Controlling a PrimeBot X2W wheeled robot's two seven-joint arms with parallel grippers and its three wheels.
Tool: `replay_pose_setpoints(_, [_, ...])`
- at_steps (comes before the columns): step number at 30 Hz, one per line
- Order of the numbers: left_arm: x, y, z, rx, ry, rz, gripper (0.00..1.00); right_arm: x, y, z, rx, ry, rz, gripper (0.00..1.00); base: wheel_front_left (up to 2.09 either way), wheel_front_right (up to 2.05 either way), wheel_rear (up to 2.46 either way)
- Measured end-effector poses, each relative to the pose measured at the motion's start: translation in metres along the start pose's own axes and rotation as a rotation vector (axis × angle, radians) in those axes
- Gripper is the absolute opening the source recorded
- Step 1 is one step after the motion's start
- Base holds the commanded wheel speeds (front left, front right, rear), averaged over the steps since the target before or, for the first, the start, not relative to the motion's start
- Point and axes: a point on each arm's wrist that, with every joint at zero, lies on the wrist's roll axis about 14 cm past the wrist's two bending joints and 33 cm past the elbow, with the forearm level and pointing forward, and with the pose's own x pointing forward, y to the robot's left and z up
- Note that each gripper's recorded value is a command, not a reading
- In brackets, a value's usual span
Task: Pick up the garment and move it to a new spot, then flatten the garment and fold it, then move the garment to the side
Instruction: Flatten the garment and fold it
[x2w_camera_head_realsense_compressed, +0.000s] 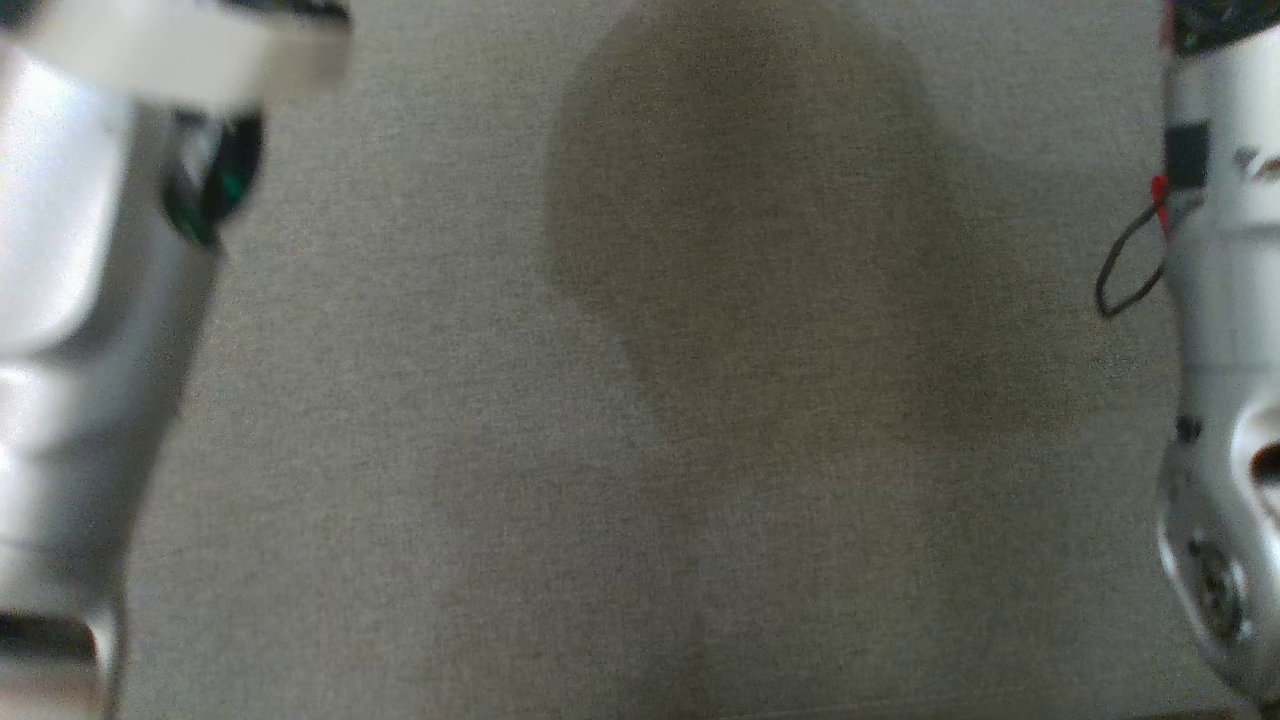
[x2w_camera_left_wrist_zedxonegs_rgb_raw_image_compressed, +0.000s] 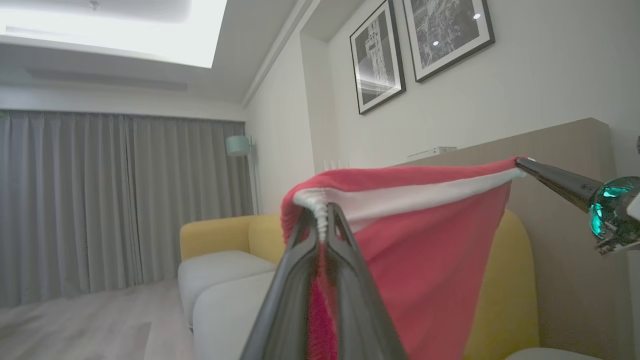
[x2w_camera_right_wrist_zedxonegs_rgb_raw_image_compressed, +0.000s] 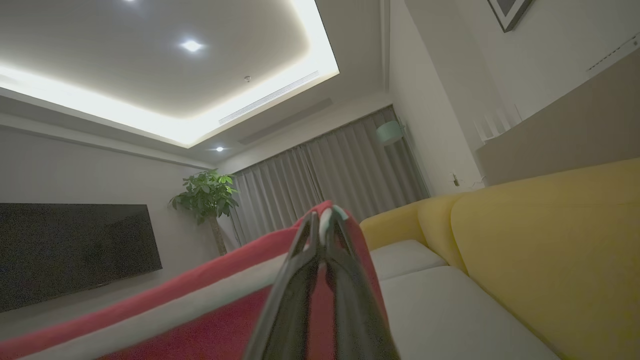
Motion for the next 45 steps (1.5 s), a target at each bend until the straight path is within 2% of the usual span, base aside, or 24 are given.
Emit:
replay_pose_setpoints(4, [-0.033,-0.011,-0.048,-0.133,0.088,0.053,0.0,-0.036,-0.017,-0.041,0.053,0.083,-0.051,0.0,0.0,0.0,0.0])
replay_pose_setpoints(10, [-0.105,-0.05,-0.115,-0.296,0.287,0.117,0.0,-0.156,-0.051,-0.118,0.131,0.34,-0.224,0.0,0.0,0.0,0.0])
replay_pose_setpoints(13, [-0.137,-0.076,-0.129,-0.362,0.36,0.131,0.0,-0.204,-0.055,-0.13,0.162,0.413,-0.287,0.0,0.0,0.0,0.0])
replay_pose_setpoints(16, [-0.16,-0.092,-0.133,-0.392,0.404,0.144,0.0,-0.233,-0.049,-0.131,0.182,0.45,-0.302,0.0,0.0,0.0,0.0])
replay_pose_setpoints(26, [-0.202,-0.116,-0.111,-0.472,0.406,0.253,0.0,-0.276,-0.033,-0.107,0.229,0.45,-0.32,0.0,0.0,0.0,0.0])
replay_pose_setpoints(35, [-0.24,-0.134,-0.094,-0.498,0.416,0.311,0.0,-0.317,-0.029,-0.087,0.277,0.447,-0.373,0.0,0.0,0.0,0.0])
replay_pose_setpoints(40, [-0.244,-0.142,-0.091,-0.517,0.417,0.311,0.0,-0.311,-0.032,-0.074,0.276,0.404,-0.371,0.0,0.0,0.0,0.0])
replay_pose_setpoints(45, [-0.237,-0.141,-0.099,-0.532,0.422,0.307,0.0,-0.291,-0.029,-0.091,0.245,0.462,-0.325,0.0,0.0,0.0,0.0])
